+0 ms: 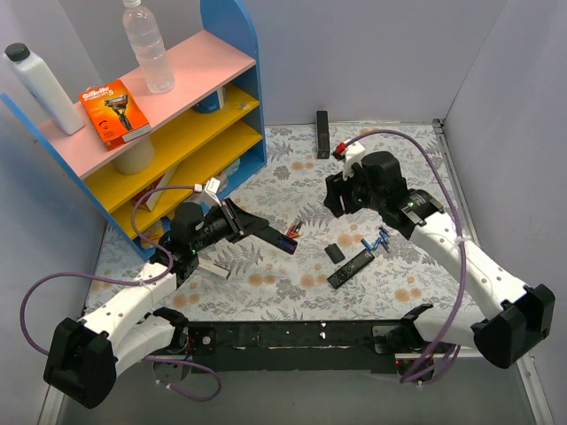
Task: Load the batteries into the remote control
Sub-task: Load the battery into the remote control, then pick up the battery from the center of the board.
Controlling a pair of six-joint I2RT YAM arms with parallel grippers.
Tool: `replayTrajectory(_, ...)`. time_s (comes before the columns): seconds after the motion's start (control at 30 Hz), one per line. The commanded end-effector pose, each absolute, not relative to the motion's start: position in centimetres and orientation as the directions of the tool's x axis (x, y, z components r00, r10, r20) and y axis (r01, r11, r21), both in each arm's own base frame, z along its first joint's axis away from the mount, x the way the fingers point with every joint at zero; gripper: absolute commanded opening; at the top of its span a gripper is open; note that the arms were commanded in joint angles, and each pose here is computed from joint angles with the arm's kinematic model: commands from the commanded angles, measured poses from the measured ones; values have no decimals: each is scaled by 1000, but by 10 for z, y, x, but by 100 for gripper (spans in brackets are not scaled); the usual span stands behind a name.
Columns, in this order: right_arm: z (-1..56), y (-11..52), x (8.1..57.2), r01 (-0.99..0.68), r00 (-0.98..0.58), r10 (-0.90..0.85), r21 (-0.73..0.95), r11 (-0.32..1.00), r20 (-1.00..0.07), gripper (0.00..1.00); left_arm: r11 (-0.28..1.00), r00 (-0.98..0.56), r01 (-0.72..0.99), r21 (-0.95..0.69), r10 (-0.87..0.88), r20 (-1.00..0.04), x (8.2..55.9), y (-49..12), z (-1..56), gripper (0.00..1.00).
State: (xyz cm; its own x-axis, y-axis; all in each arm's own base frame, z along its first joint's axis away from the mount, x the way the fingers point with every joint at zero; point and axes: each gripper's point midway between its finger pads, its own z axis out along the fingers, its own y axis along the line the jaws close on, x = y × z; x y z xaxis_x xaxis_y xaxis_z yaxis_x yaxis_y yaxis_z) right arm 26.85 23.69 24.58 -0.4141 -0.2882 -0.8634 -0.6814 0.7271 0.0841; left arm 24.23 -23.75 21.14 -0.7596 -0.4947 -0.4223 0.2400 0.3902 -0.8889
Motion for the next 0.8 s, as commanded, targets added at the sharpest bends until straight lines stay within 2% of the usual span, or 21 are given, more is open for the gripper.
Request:
replayTrajectory(0.0,208,180,302,-522,-558,-292,55,851,-777,64,404,-752,274,-873,-476,-456,241,-238,211,0)
replayTrajectory(0.3,147,136,358,-365,-711,-241,53,929,-660,64,403,-761,280,-872,-461,-457,241,-240,209,0)
replayTrajectory(0.43,119,134,375,-371,-749,-274,39,928,-604,61,398,-767,283,-873,-453,-455,240,-242,208,0)
replayTrajectory(0.77,91,143,414,-362,-776,-269,54,931,-570,59,401,-772,286,-870,-441,-457,239,-243,206,0)
